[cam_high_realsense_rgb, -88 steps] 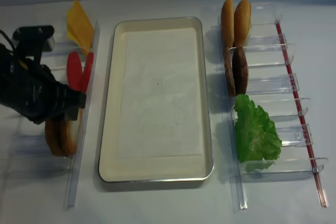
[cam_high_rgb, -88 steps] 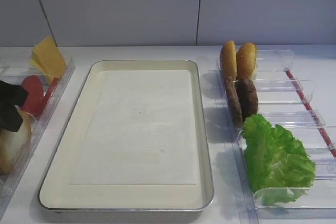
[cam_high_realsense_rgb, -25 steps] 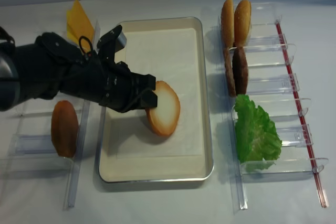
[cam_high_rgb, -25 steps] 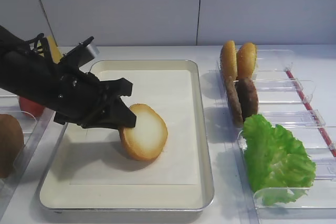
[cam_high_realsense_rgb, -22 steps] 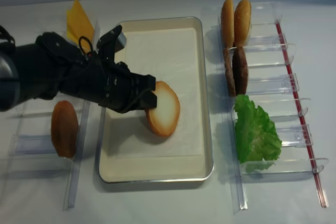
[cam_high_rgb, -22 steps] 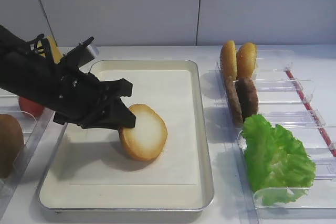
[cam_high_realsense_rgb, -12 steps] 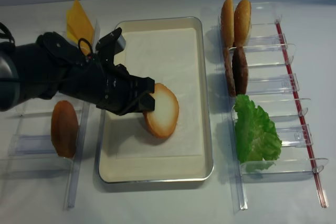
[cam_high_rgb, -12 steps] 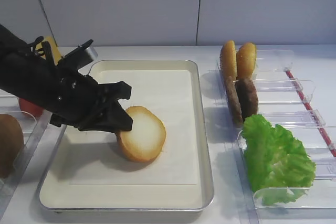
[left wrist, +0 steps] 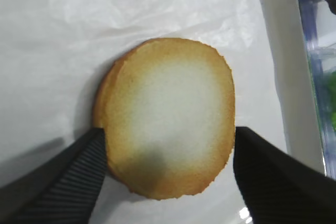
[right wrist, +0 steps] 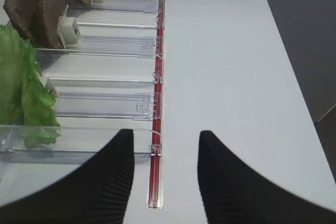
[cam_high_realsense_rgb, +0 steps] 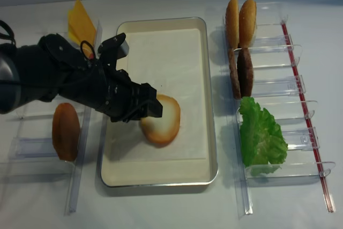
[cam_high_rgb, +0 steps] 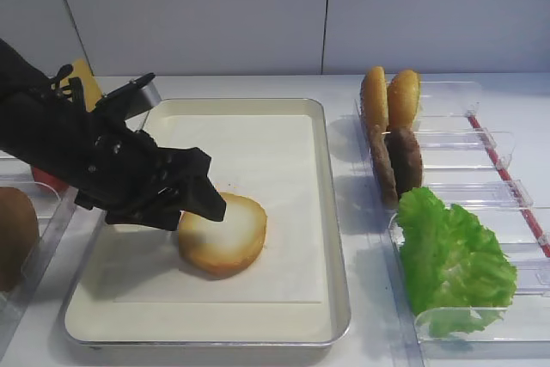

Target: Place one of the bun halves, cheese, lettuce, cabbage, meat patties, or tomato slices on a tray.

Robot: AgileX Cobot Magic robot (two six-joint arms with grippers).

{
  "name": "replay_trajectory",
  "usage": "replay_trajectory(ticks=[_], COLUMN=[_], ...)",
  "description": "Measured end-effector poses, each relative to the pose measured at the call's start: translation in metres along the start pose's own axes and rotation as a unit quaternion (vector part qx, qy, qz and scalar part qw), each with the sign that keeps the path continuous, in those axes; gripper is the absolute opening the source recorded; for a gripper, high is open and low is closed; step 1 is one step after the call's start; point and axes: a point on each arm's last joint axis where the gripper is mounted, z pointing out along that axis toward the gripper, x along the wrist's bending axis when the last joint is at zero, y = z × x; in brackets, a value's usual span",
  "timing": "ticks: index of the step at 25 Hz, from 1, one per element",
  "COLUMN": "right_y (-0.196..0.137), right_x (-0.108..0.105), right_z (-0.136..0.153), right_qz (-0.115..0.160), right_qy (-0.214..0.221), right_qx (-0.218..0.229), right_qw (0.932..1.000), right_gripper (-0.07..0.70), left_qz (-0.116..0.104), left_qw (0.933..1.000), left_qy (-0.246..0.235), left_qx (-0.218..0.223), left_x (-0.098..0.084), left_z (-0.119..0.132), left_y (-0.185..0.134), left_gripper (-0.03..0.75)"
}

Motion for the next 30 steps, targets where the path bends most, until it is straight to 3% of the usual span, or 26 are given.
replay_trajectory(ticks=[7, 14, 17, 22, 30], right_y=[0.000, 0.000, 0.000, 0.000, 0.000], right_x=[0.000, 0.000, 0.000, 0.000, 0.000], right_z=[0.000, 0.000, 0.000, 0.000, 0.000], right_qz=[0.000, 0.000, 0.000, 0.000, 0.000], right_qy=[0.000, 0.000, 0.000, 0.000, 0.000], right_qx=[0.000, 0.000, 0.000, 0.000, 0.000], right_qw=[1.0000, 1.0000, 1.0000, 1.0000, 1.0000], right_gripper=[0.321, 0.321, 0.321, 0.321, 0.321], left_qz=[0.006, 0.063, 0.074, 0.076, 0.083], left_qw=[1.0000, 0.9961, 0.9899, 0.9705, 0.9600], left_qy=[0.000, 0.044, 0.103, 0.217, 0.261], left_qx=[0.004, 0.044, 0.064, 0.072, 0.058], left_x=[0.000, -0.013, -0.016, -0.011, -0.021], left_z=[0.000, -0.024, -0.044, -0.071, -0.108], left_y=[0.000, 0.025, 0.039, 0.053, 0.042], left_gripper=[0.496, 0.471, 0.470, 0.445, 0.429])
